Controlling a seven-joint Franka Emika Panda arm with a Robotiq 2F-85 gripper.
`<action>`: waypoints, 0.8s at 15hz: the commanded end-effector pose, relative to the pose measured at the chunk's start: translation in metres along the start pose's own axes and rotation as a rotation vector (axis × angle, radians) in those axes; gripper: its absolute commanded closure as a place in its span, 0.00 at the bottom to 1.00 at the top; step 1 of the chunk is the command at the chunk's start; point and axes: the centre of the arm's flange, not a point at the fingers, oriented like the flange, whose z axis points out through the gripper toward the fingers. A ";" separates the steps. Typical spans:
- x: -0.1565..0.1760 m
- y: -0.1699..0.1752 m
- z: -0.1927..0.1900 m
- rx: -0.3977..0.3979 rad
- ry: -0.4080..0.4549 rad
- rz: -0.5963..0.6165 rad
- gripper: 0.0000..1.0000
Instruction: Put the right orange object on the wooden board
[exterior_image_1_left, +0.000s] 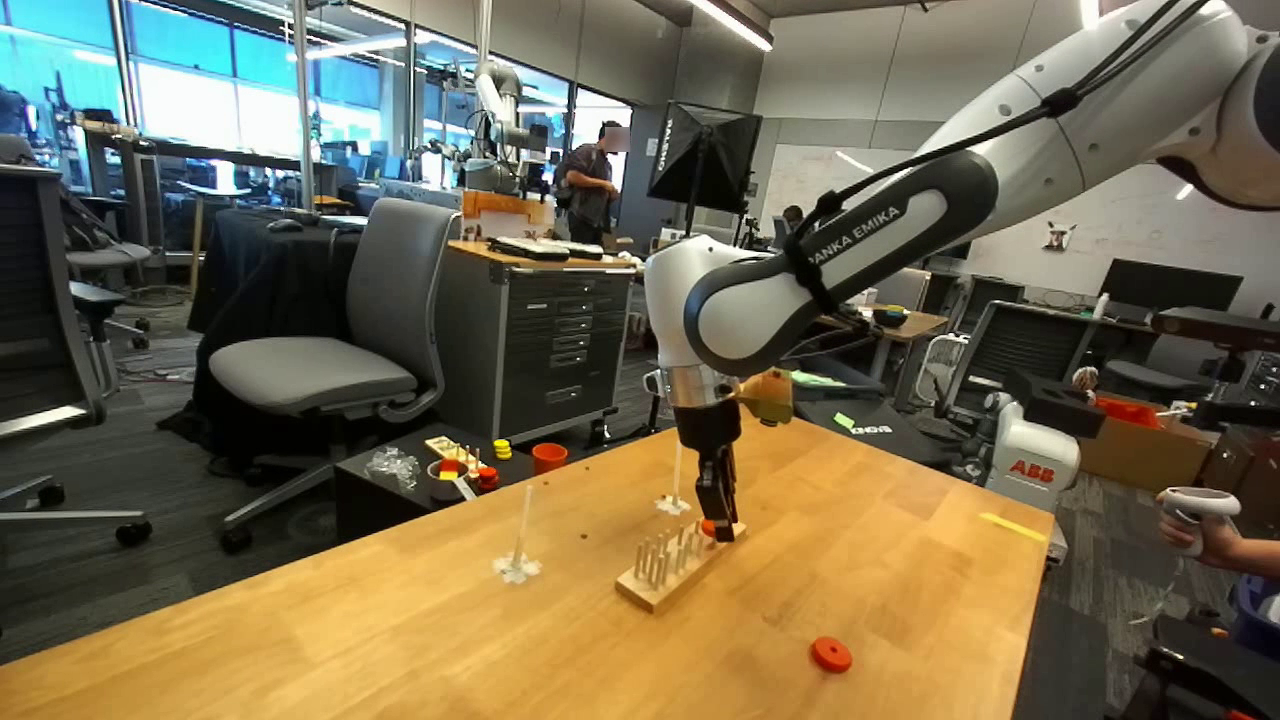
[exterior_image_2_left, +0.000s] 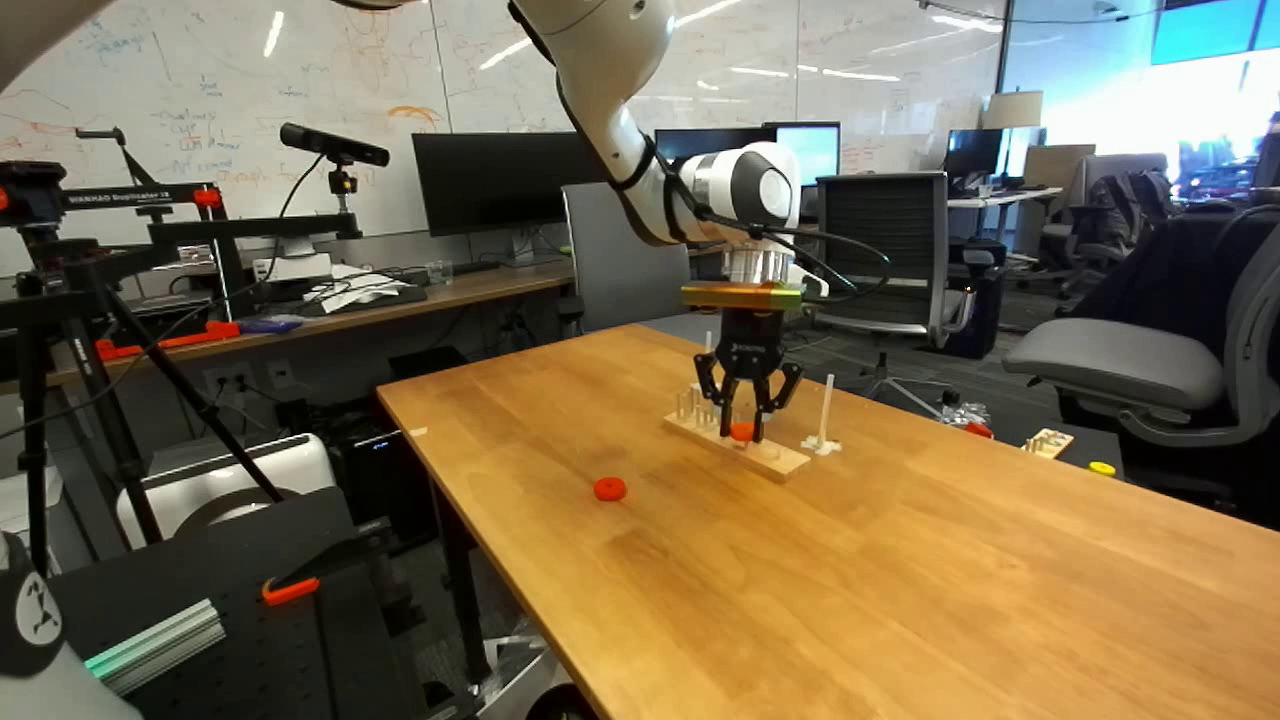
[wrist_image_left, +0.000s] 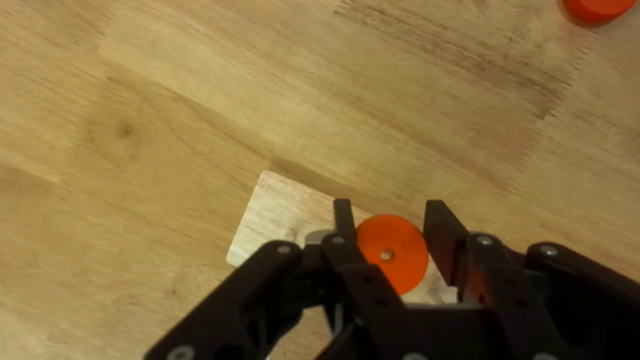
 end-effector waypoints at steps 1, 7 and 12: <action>0.013 0.003 -0.003 0.020 -0.013 0.016 0.84; 0.013 0.006 0.000 0.030 -0.031 0.023 0.84; 0.013 0.010 0.001 0.044 -0.040 0.032 0.84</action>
